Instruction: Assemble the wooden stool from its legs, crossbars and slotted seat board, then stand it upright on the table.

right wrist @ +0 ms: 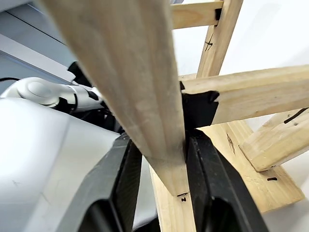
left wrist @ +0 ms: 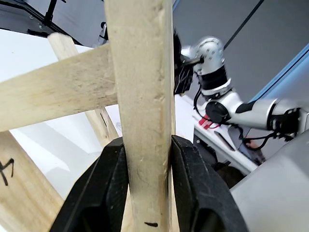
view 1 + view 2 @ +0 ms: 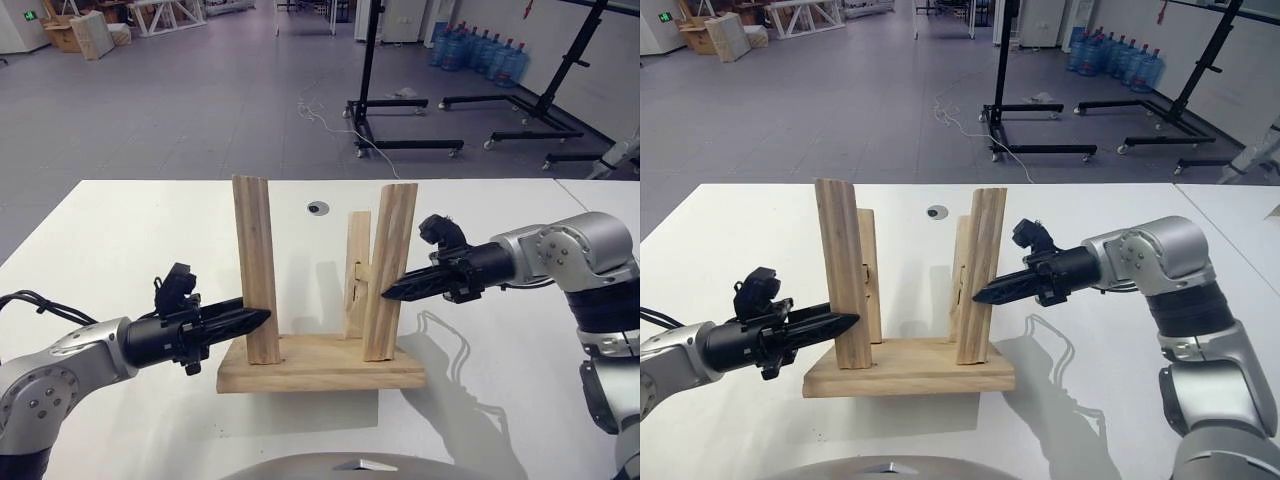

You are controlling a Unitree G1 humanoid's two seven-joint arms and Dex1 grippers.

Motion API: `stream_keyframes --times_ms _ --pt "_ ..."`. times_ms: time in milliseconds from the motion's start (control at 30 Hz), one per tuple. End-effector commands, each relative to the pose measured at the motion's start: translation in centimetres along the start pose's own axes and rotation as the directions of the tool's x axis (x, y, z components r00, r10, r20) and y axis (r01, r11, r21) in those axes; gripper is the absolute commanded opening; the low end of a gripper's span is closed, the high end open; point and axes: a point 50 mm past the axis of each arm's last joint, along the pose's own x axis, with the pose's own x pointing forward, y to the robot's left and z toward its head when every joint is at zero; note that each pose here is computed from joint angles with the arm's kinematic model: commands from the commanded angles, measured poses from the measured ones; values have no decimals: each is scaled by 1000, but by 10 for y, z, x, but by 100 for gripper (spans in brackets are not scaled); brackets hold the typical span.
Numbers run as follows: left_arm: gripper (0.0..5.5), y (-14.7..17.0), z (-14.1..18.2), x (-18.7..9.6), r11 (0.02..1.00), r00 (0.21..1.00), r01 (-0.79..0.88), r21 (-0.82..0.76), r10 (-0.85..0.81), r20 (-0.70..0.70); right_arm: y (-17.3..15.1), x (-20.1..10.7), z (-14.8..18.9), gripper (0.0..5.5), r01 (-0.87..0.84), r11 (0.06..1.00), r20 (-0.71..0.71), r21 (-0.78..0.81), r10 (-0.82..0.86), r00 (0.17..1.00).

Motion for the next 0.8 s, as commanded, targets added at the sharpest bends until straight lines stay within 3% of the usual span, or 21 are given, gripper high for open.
stream_keyframes --times_ms 33,167,300,567,667,800 --pt "122 5 -1 2 999 1000 8 -45 -9 -11 -15 18 -3 121 19 993 -66 118 -11 998" --pt "122 14 -24 1 991 998 -29 -131 21 -62 -19 17 2 120 35 992 -71 117 -27 997" --pt "122 29 -27 -6 980 997 -81 -179 78 -26 -21 17 6 118 26 992 -66 120 -18 998" --pt "239 55 -14 -26 964 984 -165 -211 174 25 -29 12 16 243 63 995 -17 82 -62 998" --pt "279 58 -12 -28 962 982 -174 -212 185 30 -35 4 24 247 94 993 24 74 -96 995" --pt "285 58 -5 -28 968 981 -172 -181 186 58 -30 -7 30 247 69 993 67 100 -76 995"
